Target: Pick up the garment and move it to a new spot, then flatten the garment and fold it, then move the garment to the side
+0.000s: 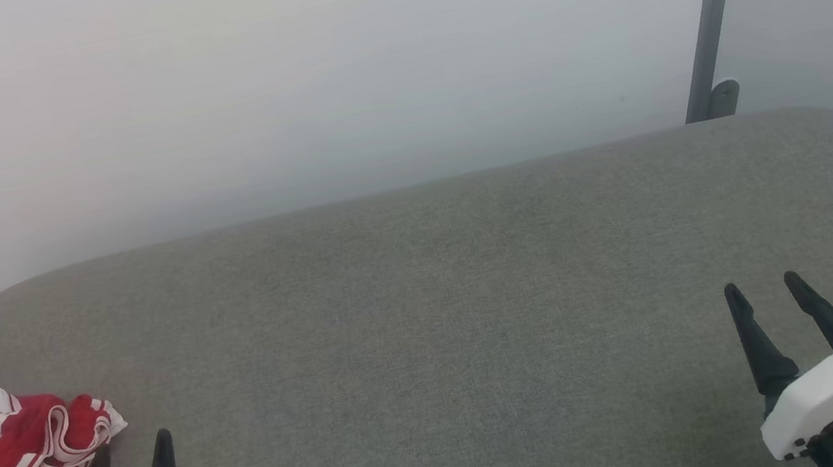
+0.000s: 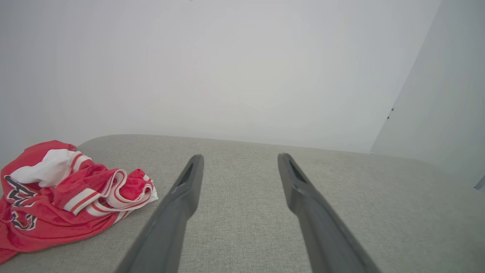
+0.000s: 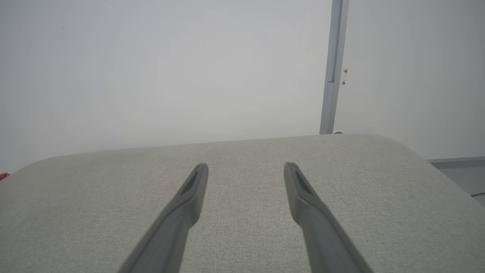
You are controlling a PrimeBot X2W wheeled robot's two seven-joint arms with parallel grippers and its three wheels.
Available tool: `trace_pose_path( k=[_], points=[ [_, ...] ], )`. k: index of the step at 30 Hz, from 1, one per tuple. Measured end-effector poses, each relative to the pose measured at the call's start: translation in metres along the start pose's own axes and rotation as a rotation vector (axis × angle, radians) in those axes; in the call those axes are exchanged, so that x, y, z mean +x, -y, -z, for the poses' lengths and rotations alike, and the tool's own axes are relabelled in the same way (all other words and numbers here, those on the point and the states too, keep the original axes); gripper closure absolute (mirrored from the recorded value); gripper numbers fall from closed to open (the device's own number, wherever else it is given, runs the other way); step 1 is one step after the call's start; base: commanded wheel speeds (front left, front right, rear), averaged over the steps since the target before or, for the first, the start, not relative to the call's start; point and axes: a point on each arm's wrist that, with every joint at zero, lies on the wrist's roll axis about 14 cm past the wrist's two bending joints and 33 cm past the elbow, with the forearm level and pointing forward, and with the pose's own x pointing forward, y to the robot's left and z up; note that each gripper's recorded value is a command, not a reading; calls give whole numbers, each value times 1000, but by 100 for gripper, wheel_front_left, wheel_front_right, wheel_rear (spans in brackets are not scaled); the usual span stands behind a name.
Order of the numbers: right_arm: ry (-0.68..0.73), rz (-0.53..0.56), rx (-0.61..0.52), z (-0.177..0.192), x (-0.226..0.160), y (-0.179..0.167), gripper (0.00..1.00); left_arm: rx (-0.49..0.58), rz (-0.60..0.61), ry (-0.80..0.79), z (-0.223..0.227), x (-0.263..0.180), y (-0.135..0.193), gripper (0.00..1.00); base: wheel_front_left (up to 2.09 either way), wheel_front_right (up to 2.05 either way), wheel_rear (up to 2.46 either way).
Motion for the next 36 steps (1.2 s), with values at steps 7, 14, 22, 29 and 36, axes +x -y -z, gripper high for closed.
trace_pose_path(
  k=[7,14,22,29,36],
  points=[
    [11,-9,-44,-3,-2,-1,0,29,3,7,-2,-3,-2,0,0,0,0],
    [23,-17,-93,-7,-5,-3,0,62,13,22,-7,-4,-3,0,0,0,0],
    [28,-18,-94,-8,-6,-3,0,58,8,14,-4,-7,-4,0,0,0,0],
    [34,-21,-95,-8,-6,-4,0,54,4,10,-3,-8,-6,0,0,0,0],
    [40,-85,-94,-8,-1,-24,0,24,-89,0,1,-18,-32,0,0,0,0]
  ],
)
